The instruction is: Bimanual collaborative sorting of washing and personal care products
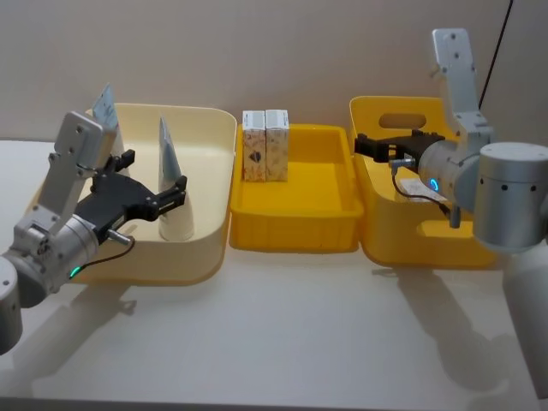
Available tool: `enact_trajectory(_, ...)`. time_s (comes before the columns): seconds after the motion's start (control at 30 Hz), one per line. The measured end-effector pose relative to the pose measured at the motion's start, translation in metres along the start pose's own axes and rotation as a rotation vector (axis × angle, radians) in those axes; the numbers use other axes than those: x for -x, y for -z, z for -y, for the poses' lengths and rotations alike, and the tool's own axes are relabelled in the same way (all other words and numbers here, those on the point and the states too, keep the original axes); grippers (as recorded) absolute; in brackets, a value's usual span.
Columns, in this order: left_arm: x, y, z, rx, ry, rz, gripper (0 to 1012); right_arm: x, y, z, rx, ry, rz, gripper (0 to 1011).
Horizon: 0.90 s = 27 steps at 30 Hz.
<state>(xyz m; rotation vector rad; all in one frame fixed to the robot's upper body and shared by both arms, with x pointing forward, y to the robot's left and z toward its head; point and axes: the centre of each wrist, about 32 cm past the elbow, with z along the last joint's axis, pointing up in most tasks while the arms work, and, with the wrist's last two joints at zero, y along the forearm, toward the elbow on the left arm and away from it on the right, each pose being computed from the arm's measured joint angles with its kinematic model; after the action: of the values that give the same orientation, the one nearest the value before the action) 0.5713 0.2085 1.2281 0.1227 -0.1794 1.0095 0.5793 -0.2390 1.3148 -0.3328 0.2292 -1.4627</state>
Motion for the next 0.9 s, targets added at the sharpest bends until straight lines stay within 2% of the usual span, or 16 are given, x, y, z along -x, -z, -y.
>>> enact_trajectory(0.37,-0.0021,0.0055,0.0122,-0.02,0.016,-0.016,1002,0.0,0.0,0.0,0.0,0.0,0.0,1001)
enact_trajectory(0.9,-0.0019,0.0135,0.0209,-0.053,0.021,-0.026,1002,0.0,0.0,0.0,0.0,0.0,0.0,1001)
